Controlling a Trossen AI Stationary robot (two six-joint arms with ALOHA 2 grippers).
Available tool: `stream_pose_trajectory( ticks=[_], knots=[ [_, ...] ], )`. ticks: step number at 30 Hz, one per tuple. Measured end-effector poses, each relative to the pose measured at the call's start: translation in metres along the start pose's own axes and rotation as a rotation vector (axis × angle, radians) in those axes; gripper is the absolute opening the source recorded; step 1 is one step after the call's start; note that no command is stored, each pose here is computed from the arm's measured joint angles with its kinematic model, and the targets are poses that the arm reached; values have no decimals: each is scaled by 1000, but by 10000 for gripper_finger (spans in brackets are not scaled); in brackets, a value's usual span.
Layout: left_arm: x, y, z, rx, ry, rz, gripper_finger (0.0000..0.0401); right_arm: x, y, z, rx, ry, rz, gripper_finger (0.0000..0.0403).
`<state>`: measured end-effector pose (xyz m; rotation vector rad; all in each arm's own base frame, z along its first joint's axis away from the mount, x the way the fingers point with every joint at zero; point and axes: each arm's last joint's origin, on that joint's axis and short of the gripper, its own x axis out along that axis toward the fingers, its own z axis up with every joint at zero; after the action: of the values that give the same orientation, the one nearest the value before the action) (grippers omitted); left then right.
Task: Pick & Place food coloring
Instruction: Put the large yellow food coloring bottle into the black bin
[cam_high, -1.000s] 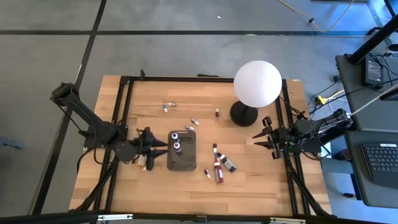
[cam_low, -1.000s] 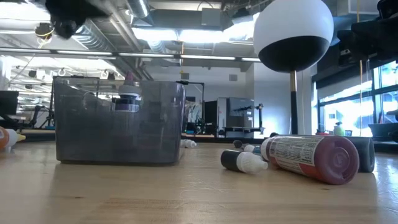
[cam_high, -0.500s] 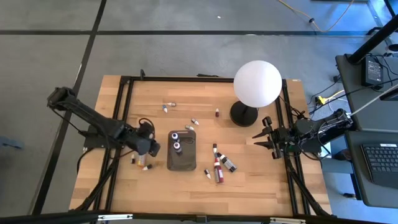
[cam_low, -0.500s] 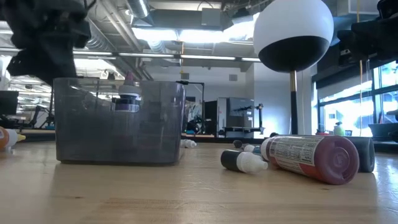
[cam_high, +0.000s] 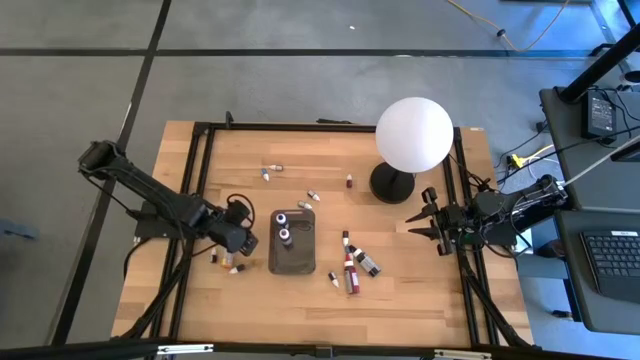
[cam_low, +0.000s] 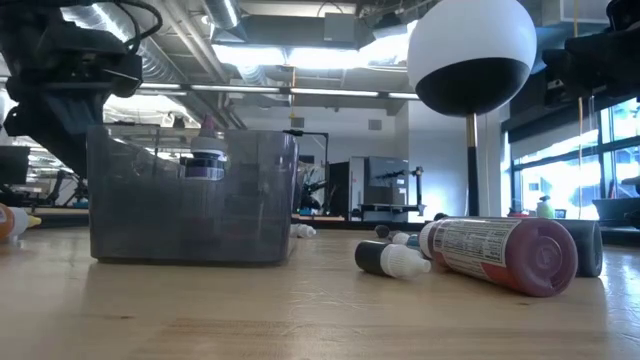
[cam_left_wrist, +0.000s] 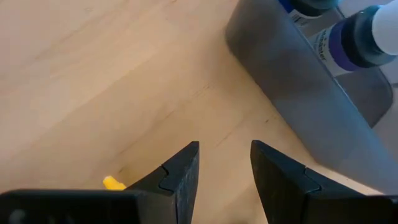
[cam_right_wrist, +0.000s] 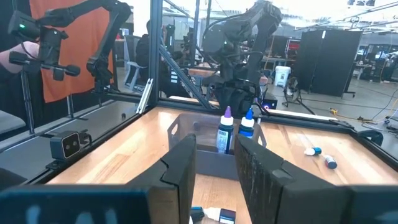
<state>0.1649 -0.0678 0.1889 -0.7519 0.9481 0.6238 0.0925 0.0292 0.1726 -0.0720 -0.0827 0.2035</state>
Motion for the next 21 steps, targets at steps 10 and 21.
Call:
stream_pose_trajectory(
  ticks=[10,21],
  knots=[
    [2,0,3,106,-115,46,141,0,0,0,-1,3,0,114],
    [2,0,3,107,-117,47,161,-1,-6,2,9,-11,-191,114]
  ],
)
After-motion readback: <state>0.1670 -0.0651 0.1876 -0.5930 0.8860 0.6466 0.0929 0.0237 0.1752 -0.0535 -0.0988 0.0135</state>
